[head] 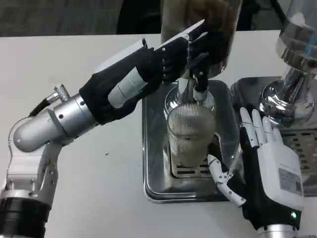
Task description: Grasp the cup under the faucet to collect the drink, then remove the cup.
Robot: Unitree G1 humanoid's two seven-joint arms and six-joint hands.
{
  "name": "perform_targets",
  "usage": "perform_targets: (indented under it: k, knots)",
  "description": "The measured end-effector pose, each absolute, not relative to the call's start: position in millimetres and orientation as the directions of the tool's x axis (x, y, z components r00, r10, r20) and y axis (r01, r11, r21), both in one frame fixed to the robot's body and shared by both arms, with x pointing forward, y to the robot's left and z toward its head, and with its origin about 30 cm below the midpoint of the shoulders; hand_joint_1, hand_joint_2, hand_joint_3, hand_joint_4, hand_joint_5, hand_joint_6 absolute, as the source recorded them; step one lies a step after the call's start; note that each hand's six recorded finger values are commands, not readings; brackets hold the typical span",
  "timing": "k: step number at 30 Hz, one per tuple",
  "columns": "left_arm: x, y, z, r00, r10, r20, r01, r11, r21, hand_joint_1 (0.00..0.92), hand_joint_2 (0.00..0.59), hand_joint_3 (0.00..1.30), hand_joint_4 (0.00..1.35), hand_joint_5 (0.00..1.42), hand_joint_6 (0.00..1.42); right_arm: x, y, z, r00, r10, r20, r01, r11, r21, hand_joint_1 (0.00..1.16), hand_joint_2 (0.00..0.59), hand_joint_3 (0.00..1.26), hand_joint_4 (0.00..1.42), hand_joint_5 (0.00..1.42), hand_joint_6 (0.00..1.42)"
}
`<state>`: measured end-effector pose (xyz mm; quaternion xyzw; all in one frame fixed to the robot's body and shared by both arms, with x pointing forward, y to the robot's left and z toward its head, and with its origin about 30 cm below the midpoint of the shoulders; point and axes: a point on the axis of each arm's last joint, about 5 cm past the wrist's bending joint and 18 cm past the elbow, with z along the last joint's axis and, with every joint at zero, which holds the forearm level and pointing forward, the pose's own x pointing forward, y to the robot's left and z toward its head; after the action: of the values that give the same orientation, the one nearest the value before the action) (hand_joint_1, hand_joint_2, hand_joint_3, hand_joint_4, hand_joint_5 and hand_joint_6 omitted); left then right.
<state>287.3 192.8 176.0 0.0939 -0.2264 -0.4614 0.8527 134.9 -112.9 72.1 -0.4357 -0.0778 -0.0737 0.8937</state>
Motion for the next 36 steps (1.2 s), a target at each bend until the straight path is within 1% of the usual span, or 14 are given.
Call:
perform_targets:
  k: [2,4,10,16,22,26,33,36]
  knots:
    - [286.2,192.4,176.7,0.485,-0.815,0.316,0.713,0.578,0.396,0.000,0.048,0.00,0.00,0.00,0.00,134.7,-112.4,72.1,0.977,-0.063,0.205,0.200,0.610,-0.766,0.29,0.437,0.06,0.00,0.00,0.00]
    - [285.9,192.3,176.8,0.491,-0.809,0.324,0.702,0.588,0.402,0.000,0.047,0.00,0.00,0.00,0.00,134.7,-112.2,72.1,0.977,-0.063,0.204,0.200,0.612,-0.765,0.29,0.438,0.05,0.00,0.00,0.00]
    - [286.9,191.6,168.9,0.519,-0.795,0.314,0.702,0.606,0.375,0.000,0.047,0.00,0.00,0.00,0.00,134.5,-111.8,72.0,0.977,-0.061,0.202,0.197,0.616,-0.763,0.29,0.438,0.05,0.00,0.00,0.00]
    - [290.3,186.6,160.3,0.526,-0.807,0.268,0.726,0.590,0.352,0.000,0.046,0.00,0.00,0.00,0.00,134.3,-111.3,72.0,0.978,-0.058,0.203,0.195,0.617,-0.762,0.29,0.440,0.06,0.00,0.00,0.00]
    - [293.3,181.9,157.4,0.524,-0.812,0.256,0.738,0.583,0.339,0.000,0.046,0.00,0.00,0.00,0.00,134.0,-110.8,72.0,0.978,-0.055,0.202,0.192,0.621,-0.760,0.29,0.443,0.06,0.00,0.00,0.00]
    - [294.9,180.6,158.3,0.520,-0.817,0.249,0.738,0.576,0.352,0.000,0.045,0.00,0.00,0.00,0.00,134.0,-110.7,72.0,0.978,-0.056,0.202,0.192,0.623,-0.758,0.29,0.440,0.06,0.00,0.00,0.00]
    - [296.3,177.8,160.6,0.513,-0.831,0.215,0.722,0.553,0.416,0.000,0.040,0.00,0.00,0.00,0.00,133.6,-110.3,71.8,0.978,-0.057,0.202,0.193,0.624,-0.757,0.31,0.444,0.06,0.00,0.00,0.00]
    - [296.7,176.0,158.9,0.511,-0.836,0.199,0.725,0.543,0.423,0.000,0.037,0.00,0.00,0.00,0.00,133.6,-110.1,71.8,0.977,-0.060,0.205,0.197,0.628,-0.753,0.31,0.445,0.05,0.00,0.00,0.00]
